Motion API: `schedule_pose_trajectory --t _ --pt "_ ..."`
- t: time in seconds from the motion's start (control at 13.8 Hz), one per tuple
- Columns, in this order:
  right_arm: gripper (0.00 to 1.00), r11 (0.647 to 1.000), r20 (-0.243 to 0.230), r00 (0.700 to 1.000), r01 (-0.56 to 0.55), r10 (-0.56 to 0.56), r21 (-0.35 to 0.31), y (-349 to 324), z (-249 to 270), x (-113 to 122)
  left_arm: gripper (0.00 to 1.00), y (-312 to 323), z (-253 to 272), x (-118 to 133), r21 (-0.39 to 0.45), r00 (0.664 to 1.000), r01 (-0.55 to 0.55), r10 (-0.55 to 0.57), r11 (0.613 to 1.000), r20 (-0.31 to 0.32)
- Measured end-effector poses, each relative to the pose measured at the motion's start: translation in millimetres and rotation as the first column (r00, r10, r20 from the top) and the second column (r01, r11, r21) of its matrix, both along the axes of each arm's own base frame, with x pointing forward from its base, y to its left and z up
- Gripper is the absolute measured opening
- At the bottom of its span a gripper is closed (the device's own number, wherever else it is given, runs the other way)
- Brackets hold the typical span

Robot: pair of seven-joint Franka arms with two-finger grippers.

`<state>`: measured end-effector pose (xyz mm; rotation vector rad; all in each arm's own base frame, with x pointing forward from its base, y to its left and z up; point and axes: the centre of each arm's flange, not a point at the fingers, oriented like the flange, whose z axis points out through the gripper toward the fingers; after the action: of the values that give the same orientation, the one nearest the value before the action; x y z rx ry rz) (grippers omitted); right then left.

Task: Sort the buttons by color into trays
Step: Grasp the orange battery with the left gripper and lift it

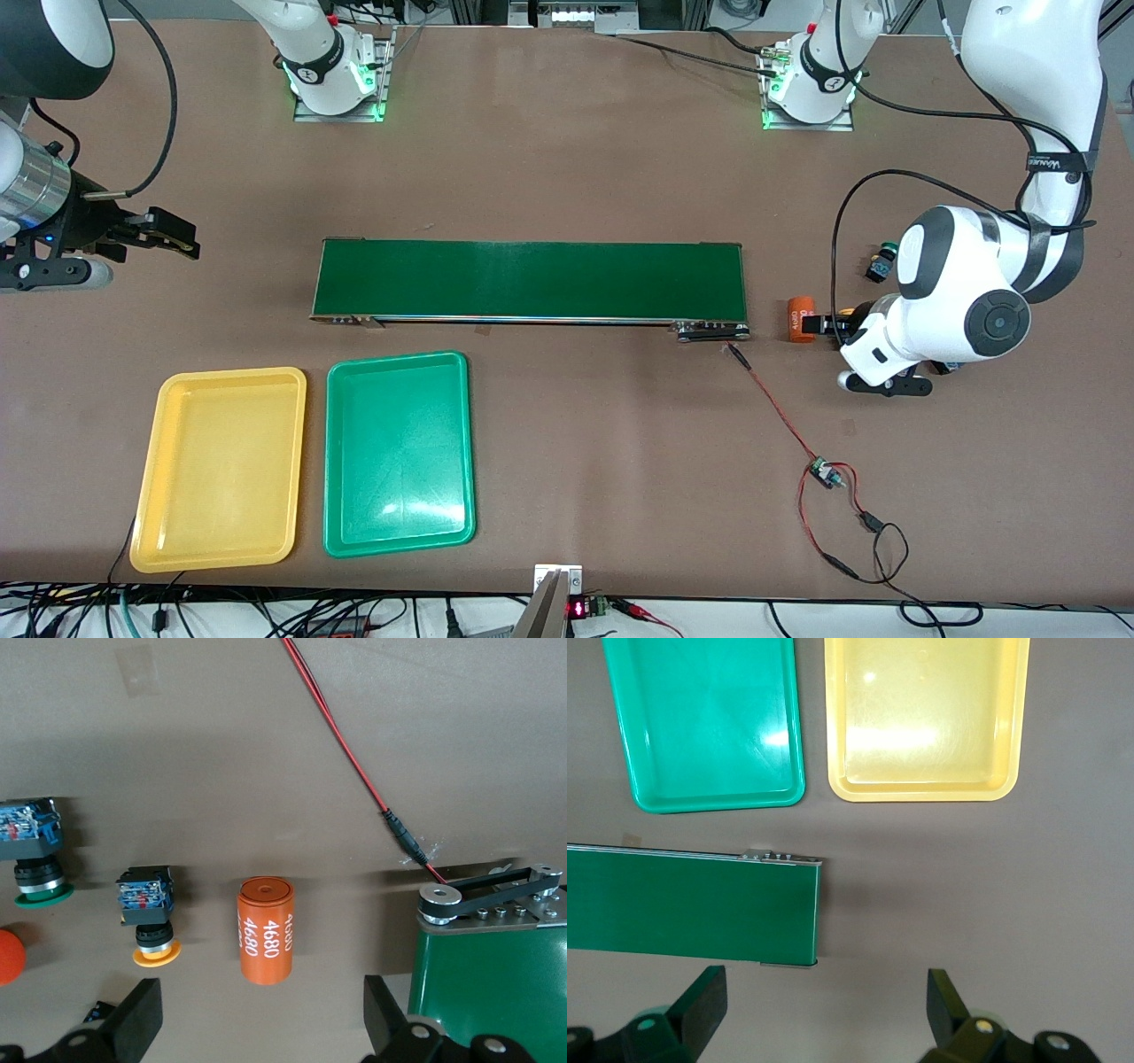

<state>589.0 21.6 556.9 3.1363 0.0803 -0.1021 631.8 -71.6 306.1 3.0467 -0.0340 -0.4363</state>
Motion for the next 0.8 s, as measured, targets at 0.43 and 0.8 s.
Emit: schedule_pose_trajectory --t 0.43,0.8 --pt "1.0 1.0 -0.003 1.0 0.015 -0.015 -0.001 -6.8 -1.7 0.8 1.0 4.1 -13.3 -2.3 0.003 1.0 -0.016 0.016 1.0 0.011" --pt "1.0 1.0 -0.003 1.0 0.019 -0.019 -0.002 -8.9 -2.1 1.1 1.0 3.6 -58.6 -21.2 0.002 0.999 -0.021 0.021 1.0 0.03"
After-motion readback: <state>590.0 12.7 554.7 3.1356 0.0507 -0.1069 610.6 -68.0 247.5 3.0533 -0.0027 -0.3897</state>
